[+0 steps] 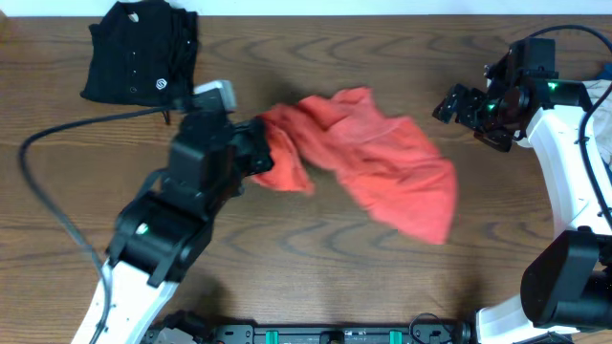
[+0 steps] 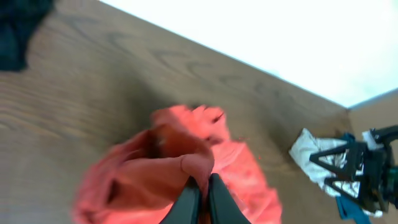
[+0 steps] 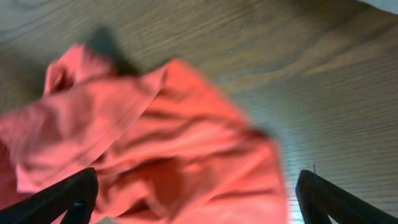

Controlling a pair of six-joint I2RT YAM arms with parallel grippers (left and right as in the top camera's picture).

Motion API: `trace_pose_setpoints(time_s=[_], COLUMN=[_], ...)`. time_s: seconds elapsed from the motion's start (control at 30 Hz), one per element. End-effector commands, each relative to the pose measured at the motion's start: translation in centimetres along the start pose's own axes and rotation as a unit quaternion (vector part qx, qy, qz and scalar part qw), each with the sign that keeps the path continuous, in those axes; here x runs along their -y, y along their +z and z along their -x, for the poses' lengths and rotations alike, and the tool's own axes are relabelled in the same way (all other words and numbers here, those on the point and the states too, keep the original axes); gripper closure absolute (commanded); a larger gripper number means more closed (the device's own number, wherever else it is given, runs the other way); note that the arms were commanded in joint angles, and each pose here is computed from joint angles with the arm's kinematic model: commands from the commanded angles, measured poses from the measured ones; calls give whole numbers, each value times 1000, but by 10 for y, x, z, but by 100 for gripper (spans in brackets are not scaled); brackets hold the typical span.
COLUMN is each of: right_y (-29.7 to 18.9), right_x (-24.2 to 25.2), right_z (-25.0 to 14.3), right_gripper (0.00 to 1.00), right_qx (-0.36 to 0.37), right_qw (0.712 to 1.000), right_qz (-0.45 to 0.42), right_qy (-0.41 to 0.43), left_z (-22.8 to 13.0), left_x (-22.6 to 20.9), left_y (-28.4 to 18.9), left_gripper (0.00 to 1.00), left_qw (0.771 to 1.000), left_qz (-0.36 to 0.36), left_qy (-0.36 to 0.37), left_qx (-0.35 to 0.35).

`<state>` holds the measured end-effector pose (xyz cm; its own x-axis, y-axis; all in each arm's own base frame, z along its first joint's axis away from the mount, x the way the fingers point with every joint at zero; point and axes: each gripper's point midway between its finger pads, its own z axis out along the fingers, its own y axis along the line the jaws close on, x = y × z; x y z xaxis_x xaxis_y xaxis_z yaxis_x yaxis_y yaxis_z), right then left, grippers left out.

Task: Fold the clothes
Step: 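Lift the T-shirt with the left gripper toward the top left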

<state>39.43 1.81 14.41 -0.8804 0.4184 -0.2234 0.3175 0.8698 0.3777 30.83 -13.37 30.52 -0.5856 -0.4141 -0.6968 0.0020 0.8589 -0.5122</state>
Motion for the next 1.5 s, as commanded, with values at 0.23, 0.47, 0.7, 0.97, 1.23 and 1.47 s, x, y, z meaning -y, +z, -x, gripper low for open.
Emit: trace_pose_setpoints(time_s=[0.23,0.47,0.7,0.97,1.23,1.47], right_y=[3,4,3,-31,-70,-48], right_x=[-31,-34,-35,-47,-84,-104], right_z=[-18,-18,-18,-15,-32,-43], right_gripper=[1,1,1,1,1,1], right_qx=[-40,-37,-36,6,17,-25], right_qw=[996,996,995,993,977,977], right_qz=[71,73,75,90,176,198], right_qy=[-35,-46,-60,-80,-119,-72], left_z=[34,96,156,183,193,198], left_x=[2,47,88,110,118,120], left_y=[-29,-83,-128,-125,-125,-149], left_gripper=[94,94,94,94,94,94], left_qw=[997,983,961,958,953,949], left_qz=[1,-49,-77,-77,-85,-91], left_qy=[24,76,119,133,133,134], left_qx=[73,157,237,243,258,270])
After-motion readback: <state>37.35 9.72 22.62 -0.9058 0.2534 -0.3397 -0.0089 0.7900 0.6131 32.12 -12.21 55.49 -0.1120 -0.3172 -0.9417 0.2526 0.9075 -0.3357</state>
